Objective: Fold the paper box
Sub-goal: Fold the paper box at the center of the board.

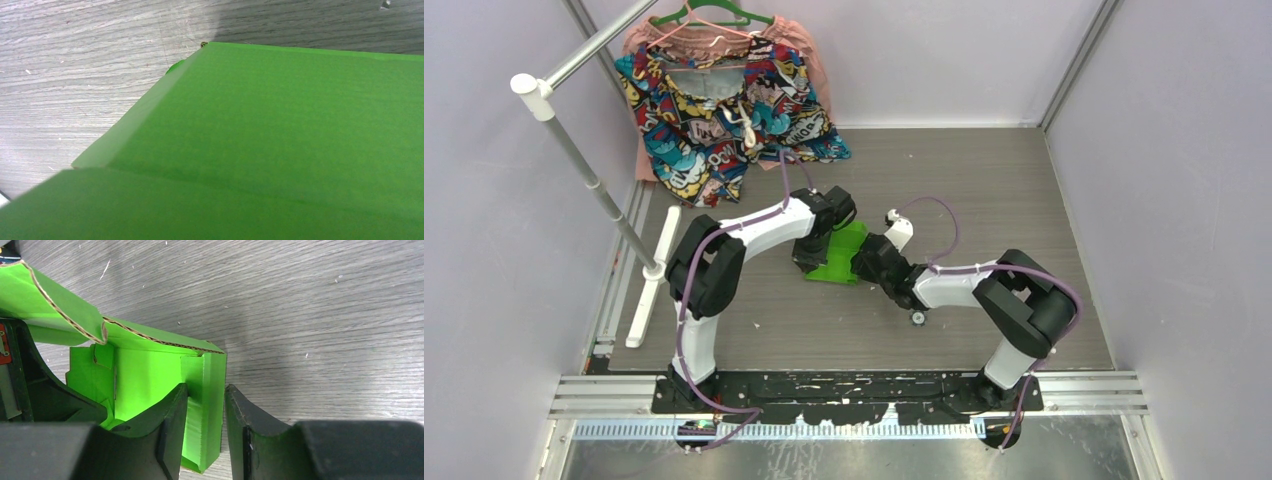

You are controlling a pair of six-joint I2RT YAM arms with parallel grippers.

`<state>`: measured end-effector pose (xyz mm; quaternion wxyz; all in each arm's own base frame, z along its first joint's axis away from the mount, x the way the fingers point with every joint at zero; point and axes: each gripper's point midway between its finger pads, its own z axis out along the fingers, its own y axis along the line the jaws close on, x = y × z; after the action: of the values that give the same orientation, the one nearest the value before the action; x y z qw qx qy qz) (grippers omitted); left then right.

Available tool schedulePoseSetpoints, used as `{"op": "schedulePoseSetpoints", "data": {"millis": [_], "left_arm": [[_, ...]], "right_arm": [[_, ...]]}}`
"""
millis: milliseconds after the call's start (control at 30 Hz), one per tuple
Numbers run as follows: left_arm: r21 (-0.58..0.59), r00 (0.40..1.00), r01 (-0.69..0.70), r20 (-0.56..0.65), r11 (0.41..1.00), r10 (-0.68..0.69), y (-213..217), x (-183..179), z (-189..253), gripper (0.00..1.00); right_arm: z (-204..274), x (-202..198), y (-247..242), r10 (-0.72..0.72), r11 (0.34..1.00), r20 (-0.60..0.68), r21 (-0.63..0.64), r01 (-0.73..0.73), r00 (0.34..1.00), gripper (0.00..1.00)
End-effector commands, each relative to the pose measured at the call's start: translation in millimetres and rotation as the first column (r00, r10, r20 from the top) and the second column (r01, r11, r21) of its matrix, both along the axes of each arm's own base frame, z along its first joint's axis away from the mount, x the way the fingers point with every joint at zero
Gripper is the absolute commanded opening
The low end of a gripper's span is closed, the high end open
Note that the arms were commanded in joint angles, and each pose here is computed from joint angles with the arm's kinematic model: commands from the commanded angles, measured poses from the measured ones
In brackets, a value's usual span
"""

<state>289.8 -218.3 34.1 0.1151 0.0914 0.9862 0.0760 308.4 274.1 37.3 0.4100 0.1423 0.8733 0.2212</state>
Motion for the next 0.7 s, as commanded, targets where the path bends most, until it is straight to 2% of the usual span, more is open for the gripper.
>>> {"op": "schedulePoseSetpoints", "data": {"millis": [0, 133, 333, 467, 567, 667], "left_arm": [[-0.013, 0.999, 0.02, -0.026, 1.0, -0.02, -9.6, -2.9, -4.8, 0.0], [-0.012, 0.999, 0.022, -0.025, 1.0, -0.022, -10.1, -2.7, -5.0, 0.0], [-0.015, 0.999, 0.021, -0.027, 1.0, -0.021, -10.3, -2.9, -5.8, 0.0], [-0.016, 0.999, 0.02, -0.028, 1.0, -0.02, -10.1, -3.5, -6.4, 0.0], [-0.02, 0.999, 0.018, -0.026, 1.0, -0.019, -10.7, -3.7, -6.1, 0.0], [-0.023, 1.0, 0.017, -0.025, 1.0, -0.018, -10.5, -4.0, -5.4, 0.0]], "right_arm": [[2.5, 4.6, 3.7, 0.007, 1.0, 0.001, -0.022, -0.007, 1.0, 0.38], [-1.8, 4.4, 4.7, 0.007, 0.999, -0.014, -0.038, -0.008, 1.0, 0.34], [-11.0, -0.1, 8.8, 0.018, 0.998, -0.042, -0.064, -0.02, 0.999, 0.35], [-16.5, -3.7, 7.9, 0.014, 0.994, -0.067, -0.106, -0.021, 0.998, 0.33], [-20.2, -6.6, 6.2, 0.008, 0.988, -0.09, -0.151, -0.022, 0.996, 0.27], [-25.8, -10.6, 1.0, -0.004, 0.974, -0.129, -0.225, -0.025, 0.992, 0.26]]}}
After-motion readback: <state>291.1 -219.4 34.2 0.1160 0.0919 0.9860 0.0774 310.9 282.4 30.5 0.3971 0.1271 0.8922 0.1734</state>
